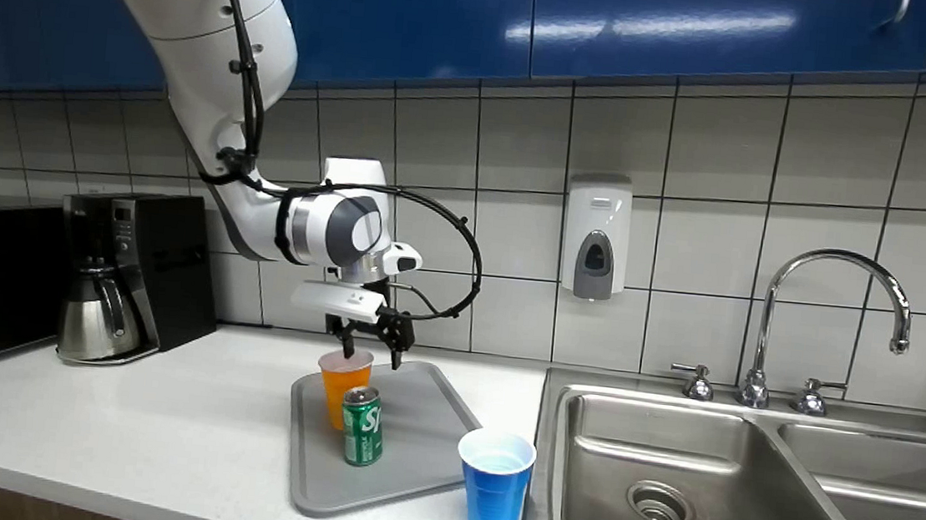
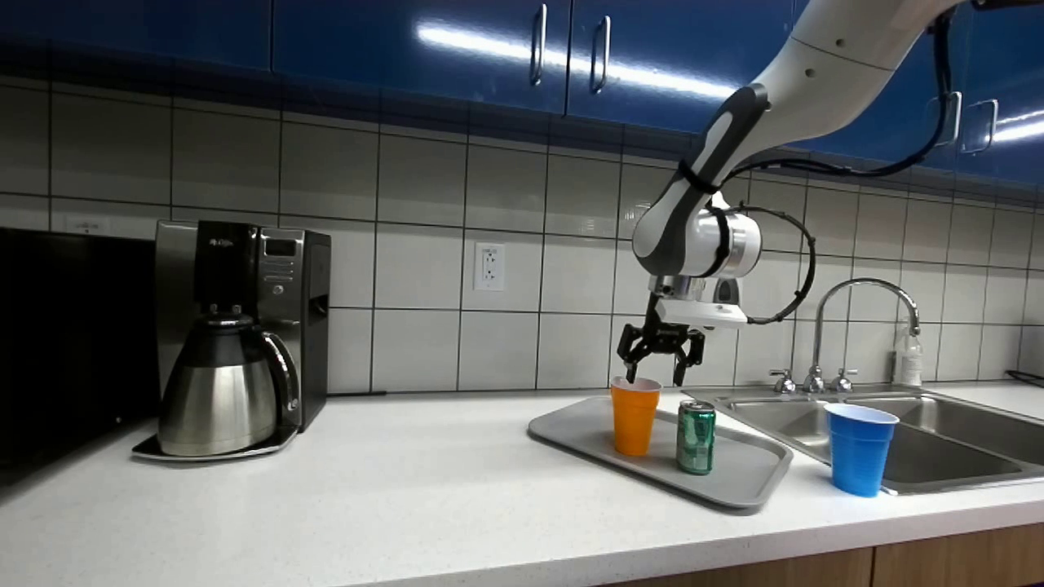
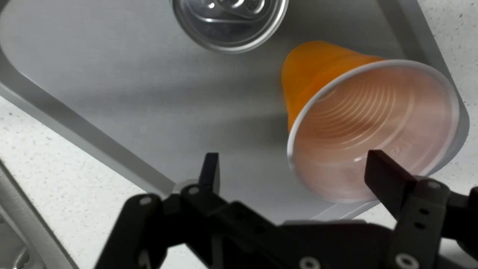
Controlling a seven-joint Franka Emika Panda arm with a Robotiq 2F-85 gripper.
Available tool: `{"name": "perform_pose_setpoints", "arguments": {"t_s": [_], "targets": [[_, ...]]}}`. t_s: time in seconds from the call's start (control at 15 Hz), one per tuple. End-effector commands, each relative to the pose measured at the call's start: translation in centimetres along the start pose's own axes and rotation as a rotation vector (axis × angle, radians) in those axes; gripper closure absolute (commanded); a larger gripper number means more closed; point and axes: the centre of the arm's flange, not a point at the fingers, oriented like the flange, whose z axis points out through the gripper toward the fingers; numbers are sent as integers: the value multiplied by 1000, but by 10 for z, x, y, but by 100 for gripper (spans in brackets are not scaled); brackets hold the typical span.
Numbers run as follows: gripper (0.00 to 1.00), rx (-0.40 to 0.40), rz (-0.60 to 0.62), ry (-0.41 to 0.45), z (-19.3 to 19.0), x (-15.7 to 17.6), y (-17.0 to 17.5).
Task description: Remove the blue and orange cups from the tray
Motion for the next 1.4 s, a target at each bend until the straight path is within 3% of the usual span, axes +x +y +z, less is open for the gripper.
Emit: {"name": "perform_pose_setpoints", "arguments": {"t_s": [0.0, 0.47, 0.53, 0.67, 1.2, 1.33], "targets": [[0, -5, 2, 3, 8, 9, -4], [0, -7, -2, -14, 17, 8, -4], [25, -7, -1, -15, 18, 8, -4], [32, -7, -2, -17, 20, 7, -4], [95, -5, -2, -19, 21, 7, -3], [100, -4, -1, -19, 20, 7, -3]]}}
